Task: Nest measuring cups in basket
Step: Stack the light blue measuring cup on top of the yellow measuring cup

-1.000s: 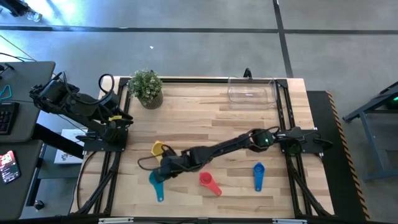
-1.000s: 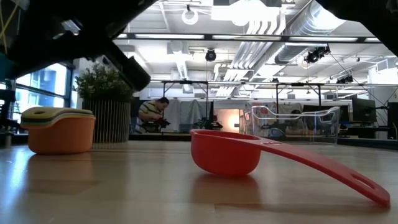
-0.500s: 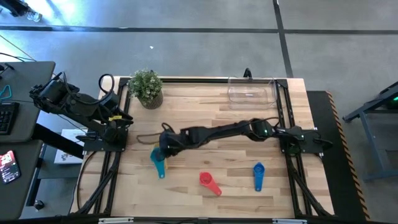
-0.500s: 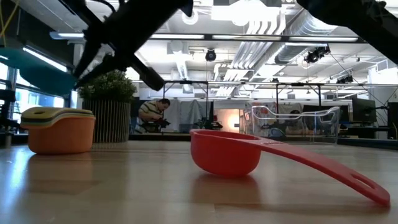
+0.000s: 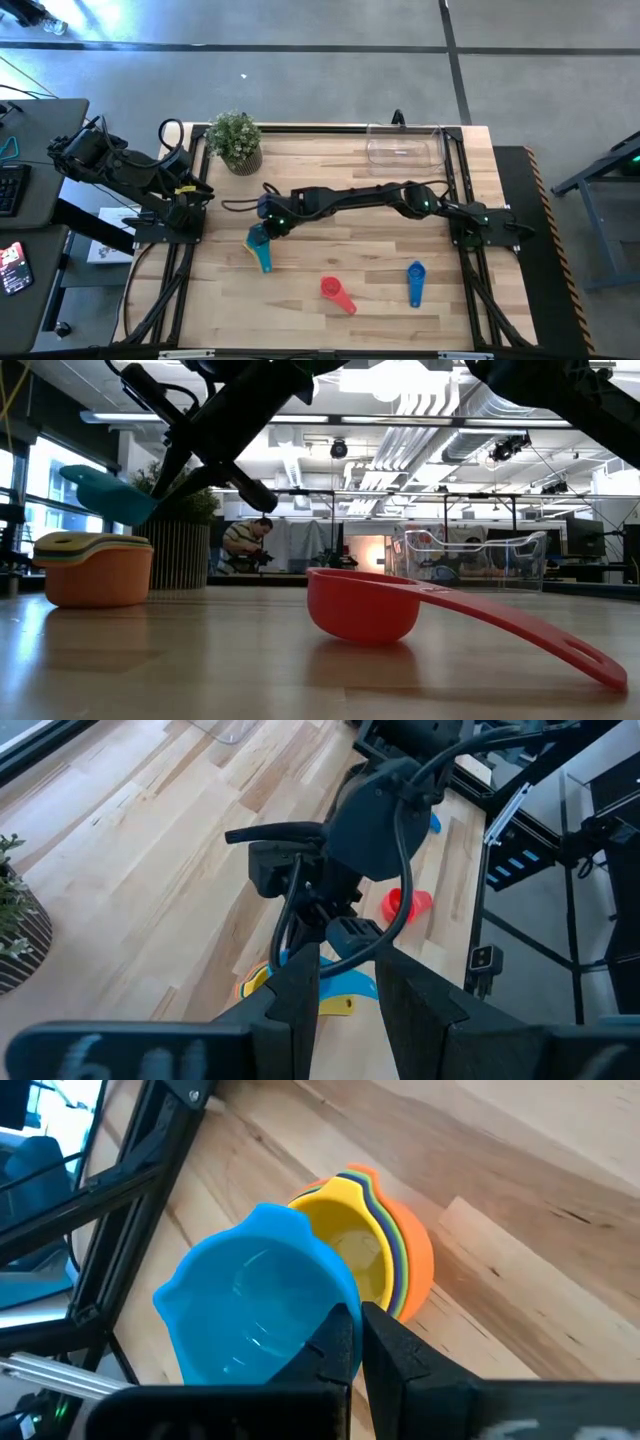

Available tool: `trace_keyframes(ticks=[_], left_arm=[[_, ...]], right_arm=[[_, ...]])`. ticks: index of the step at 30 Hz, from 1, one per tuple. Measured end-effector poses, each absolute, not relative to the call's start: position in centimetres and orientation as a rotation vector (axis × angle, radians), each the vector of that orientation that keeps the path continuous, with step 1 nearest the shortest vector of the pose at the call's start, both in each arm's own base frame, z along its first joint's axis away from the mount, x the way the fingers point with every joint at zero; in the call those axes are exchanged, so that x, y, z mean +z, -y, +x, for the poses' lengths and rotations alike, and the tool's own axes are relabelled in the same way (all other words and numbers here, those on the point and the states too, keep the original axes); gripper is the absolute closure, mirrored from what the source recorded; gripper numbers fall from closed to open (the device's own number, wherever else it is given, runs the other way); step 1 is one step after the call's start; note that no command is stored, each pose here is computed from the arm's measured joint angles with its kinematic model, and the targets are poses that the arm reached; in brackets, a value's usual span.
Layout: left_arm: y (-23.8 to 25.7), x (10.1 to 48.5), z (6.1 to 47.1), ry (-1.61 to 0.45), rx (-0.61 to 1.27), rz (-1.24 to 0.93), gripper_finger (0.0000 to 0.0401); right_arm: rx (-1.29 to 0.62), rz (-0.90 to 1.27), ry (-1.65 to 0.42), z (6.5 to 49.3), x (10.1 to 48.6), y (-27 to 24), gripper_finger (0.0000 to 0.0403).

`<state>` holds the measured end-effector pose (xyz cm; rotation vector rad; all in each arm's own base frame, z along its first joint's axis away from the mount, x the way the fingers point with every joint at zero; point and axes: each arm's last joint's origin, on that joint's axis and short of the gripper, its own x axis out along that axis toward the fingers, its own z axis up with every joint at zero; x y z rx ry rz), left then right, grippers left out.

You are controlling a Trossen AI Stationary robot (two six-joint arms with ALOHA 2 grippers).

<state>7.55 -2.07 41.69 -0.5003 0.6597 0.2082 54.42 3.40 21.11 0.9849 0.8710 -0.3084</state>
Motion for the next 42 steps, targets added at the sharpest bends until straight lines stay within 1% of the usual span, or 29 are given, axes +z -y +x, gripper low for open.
trace_keyframes(ticks=[11,22,26,31,37,42], left_arm=[[2.1,41.7,7.5,-0.658,0.211,-0.5,0.0311],[2.1,41.7,7.6,-0.654,0.222,-0.522,0.0311],[2.1,41.7,7.6,-0.654,0.222,-0.522,0.0311],[2.1,41.7,7.6,-0.654,0.223,-0.523,0.0311],[2.1,41.7,7.6,-0.654,0.222,-0.523,0.0311],[2.1,41.7,7.6,-0.654,0.222,-0.522,0.0311]], right_arm=[[-0.294,1.0,-0.817,55.0,21.1,-2.8,0.0402],[-0.315,0.978,-0.825,55.1,20.3,-2.9,0.0402],[-0.296,0.983,-0.835,55.1,20.3,-2.9,0.0402],[-0.304,0.979,-0.855,55.2,19.4,-2.9,0.0402],[-0.295,0.976,-0.848,55.3,19.4,-3.0,0.0402],[-0.301,0.969,-0.844,55.3,19.4,-3.0,0.0391]])
